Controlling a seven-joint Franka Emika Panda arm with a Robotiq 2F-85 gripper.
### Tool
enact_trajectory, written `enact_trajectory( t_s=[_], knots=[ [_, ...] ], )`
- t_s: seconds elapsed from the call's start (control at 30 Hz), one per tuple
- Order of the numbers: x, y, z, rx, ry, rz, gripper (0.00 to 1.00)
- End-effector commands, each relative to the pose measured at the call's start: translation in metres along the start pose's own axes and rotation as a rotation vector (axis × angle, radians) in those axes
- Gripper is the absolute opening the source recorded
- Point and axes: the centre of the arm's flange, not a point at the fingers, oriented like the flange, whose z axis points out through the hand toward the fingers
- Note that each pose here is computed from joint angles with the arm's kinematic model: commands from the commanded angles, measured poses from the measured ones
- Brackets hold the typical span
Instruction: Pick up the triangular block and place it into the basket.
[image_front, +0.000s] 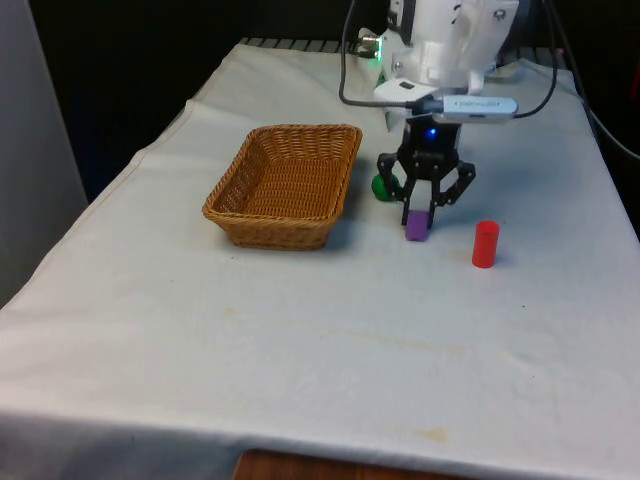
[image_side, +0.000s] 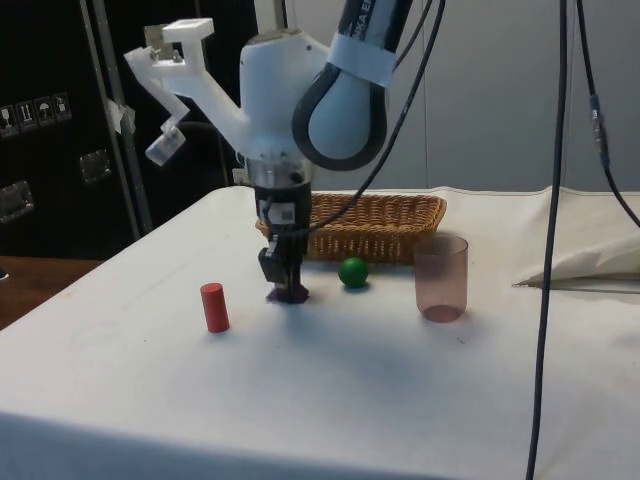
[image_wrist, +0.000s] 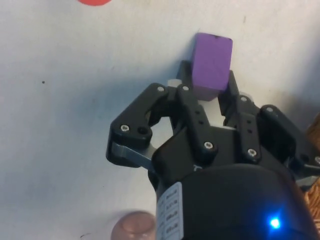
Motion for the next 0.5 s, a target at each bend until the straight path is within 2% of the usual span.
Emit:
enact_trajectory(
  t_s=[0.0,0.47],
  knots=[
    [-0.001,0.0,-0.011,0.0,0.009,0.002,0.34],
    [-0.005,0.003,-0.062,0.016,0.03,0.002,0.34]
  ],
)
